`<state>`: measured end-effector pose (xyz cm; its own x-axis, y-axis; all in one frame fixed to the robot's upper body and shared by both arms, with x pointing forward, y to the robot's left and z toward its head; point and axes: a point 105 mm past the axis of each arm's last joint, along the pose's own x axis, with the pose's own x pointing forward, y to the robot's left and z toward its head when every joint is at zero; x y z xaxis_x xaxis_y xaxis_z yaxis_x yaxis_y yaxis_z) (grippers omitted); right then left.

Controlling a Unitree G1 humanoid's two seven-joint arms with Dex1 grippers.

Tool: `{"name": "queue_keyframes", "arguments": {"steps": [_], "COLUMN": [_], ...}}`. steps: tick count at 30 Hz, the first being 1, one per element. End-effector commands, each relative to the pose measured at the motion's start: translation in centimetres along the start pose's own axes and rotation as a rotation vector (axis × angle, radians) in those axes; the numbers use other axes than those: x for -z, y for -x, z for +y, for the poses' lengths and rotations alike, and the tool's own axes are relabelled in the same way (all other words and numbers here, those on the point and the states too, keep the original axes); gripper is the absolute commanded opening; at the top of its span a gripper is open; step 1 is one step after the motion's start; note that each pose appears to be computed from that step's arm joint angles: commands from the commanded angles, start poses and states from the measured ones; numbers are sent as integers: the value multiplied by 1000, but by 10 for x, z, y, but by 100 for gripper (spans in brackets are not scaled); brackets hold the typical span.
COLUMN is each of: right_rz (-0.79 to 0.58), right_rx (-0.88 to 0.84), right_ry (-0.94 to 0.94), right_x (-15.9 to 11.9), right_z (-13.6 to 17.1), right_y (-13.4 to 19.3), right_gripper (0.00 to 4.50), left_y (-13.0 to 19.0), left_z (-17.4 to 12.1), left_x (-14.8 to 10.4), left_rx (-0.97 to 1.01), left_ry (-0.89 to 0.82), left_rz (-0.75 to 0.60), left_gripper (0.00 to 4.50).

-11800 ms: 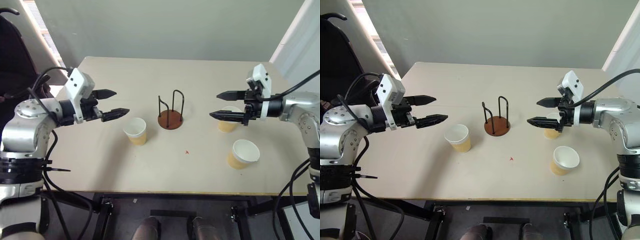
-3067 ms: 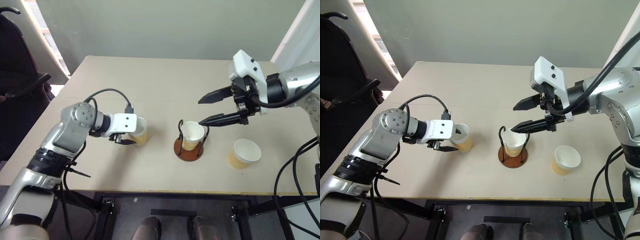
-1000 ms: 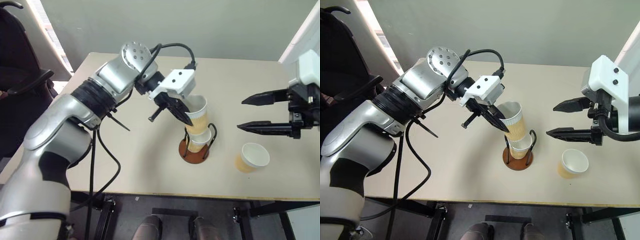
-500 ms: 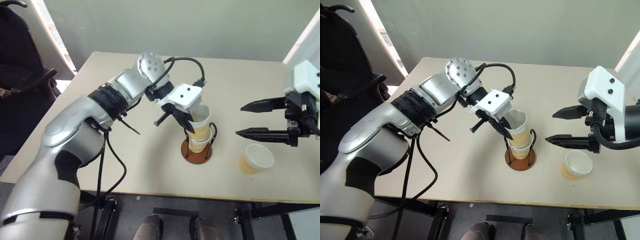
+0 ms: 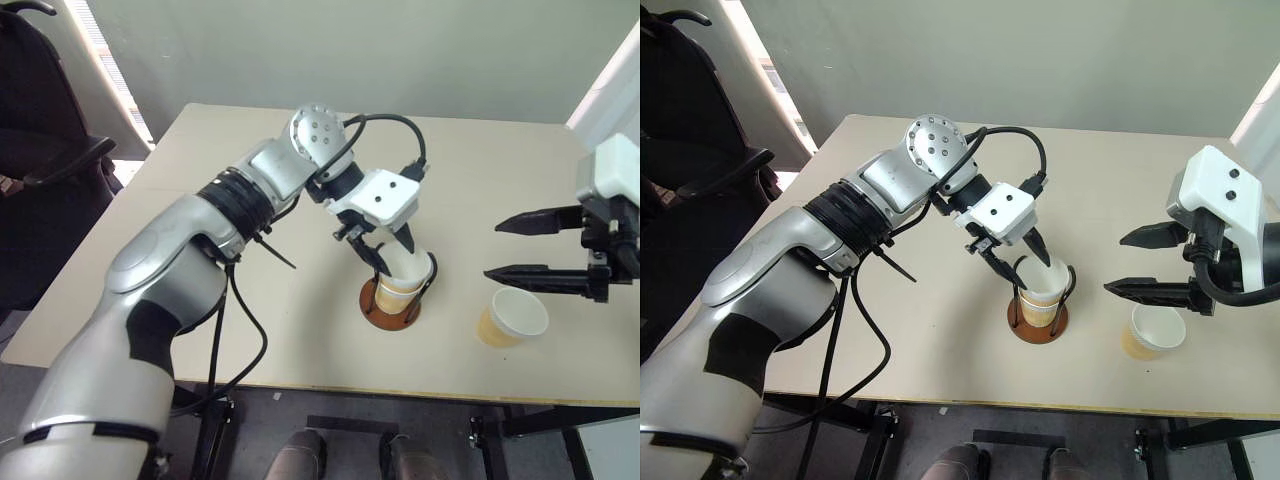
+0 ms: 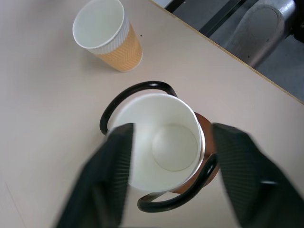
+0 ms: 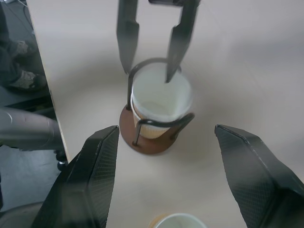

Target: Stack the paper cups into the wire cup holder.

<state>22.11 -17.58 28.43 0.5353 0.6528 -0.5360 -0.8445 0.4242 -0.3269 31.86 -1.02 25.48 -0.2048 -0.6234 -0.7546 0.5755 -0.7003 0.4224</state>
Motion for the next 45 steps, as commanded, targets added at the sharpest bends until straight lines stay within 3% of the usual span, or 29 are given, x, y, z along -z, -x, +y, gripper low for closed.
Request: {"name": "queue_keyframes", "arguments": {"steps": [1,3,14,23,33,36,43,45], "right_rz": [-13,-8,219,418,406,388,401,402], "right_rx": [21,8,-7,88,23,1,-41,-48], "right_ry": [17,0,-59,-47,10,30,67,75], "right_x": [-2,3,61,116,120,114,116,116], "right_z": [6,10,25,-6,-6,-5,1,1], "right_y": [2,-2,-31,-26,-37,-42,-54,-57], "right_gripper": [332,332,332,332,332,269,21,4], "left_y": [15,21,79,92,98,99,96,96], "left_z": [4,6,9,-39,-63,-70,-78,-79], "left_x": [-13,-16,-33,6,20,25,30,31], "left_rx": [-20,-51,-293,-366,-479,-490,-507,-511], "left_ry": [-49,-45,153,339,462,476,491,494], "left_rz": [-19,-39,-345,-316,-302,-283,-277,-272], "left_gripper": [392,449,449,449,449,450,450,450]}}
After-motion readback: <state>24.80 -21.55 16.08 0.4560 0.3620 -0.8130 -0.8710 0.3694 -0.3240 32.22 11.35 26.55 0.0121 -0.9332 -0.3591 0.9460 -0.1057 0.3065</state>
